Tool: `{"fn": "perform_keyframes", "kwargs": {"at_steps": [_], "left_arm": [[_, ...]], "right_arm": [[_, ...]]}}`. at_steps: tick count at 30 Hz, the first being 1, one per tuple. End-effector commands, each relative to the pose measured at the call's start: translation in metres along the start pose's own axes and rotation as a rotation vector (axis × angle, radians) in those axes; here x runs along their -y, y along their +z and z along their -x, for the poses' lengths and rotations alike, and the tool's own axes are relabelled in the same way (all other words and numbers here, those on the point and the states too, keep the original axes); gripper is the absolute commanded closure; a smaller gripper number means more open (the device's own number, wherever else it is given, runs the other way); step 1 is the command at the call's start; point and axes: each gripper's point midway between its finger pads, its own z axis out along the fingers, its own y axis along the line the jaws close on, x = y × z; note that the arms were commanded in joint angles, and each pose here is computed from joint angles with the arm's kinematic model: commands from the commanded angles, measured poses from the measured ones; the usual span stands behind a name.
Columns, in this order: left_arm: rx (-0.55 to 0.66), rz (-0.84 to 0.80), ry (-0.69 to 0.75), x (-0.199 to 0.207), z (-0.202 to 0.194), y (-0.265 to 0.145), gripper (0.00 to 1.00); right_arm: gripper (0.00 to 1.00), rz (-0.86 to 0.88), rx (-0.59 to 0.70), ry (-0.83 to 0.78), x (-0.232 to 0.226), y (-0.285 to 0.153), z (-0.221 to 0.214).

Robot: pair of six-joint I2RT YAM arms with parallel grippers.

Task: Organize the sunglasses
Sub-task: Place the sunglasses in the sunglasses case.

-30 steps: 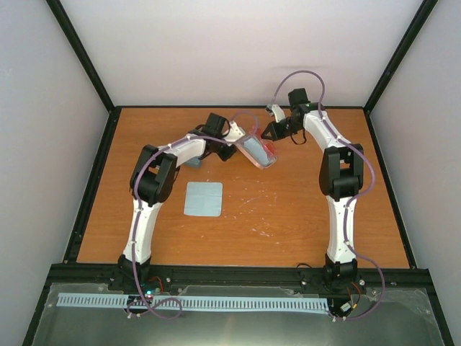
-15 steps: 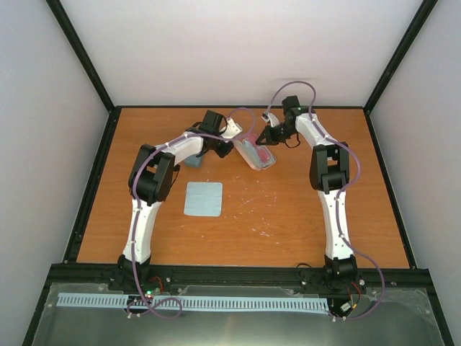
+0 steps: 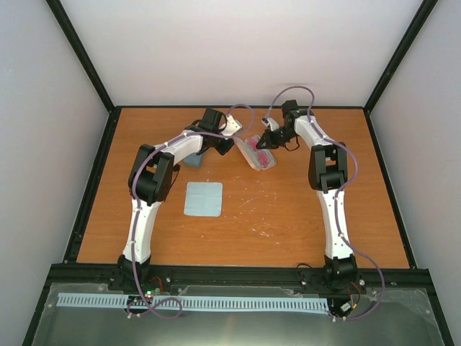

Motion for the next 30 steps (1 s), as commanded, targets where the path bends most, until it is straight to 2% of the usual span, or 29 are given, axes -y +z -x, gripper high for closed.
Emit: {"fn": "perform_keyframes", "kwargs": {"at_steps": [1,7,13,18,30], "left_arm": [[0.055,0.004,-0.006,-0.003,0.025,-0.011,0.82],[0.058,-0.002,-0.011,-0.002,0.026,-0.011,0.82],[0.062,-0.013,-0.017,-0.002,0.028,-0.008,0.82],[0.07,-0.013,-0.018,-0.002,0.033,-0.009,0.82],[0.056,-0.006,-0.018,0.0,0.026,-0.014,0.82]], "right_arm": [[0.89,0.009,-0.028,0.035,0.008,0.01,-0.008],[0.76,-0.035,-0.023,0.032,0.012,0.001,-0.006],[0.68,-0.071,-0.009,0.028,0.017,-0.013,-0.002],[0.67,-0.101,-0.012,0.019,0.017,-0.021,-0.002],[0.62,-0.146,0.104,-0.01,0.01,-0.063,0.027]]}}
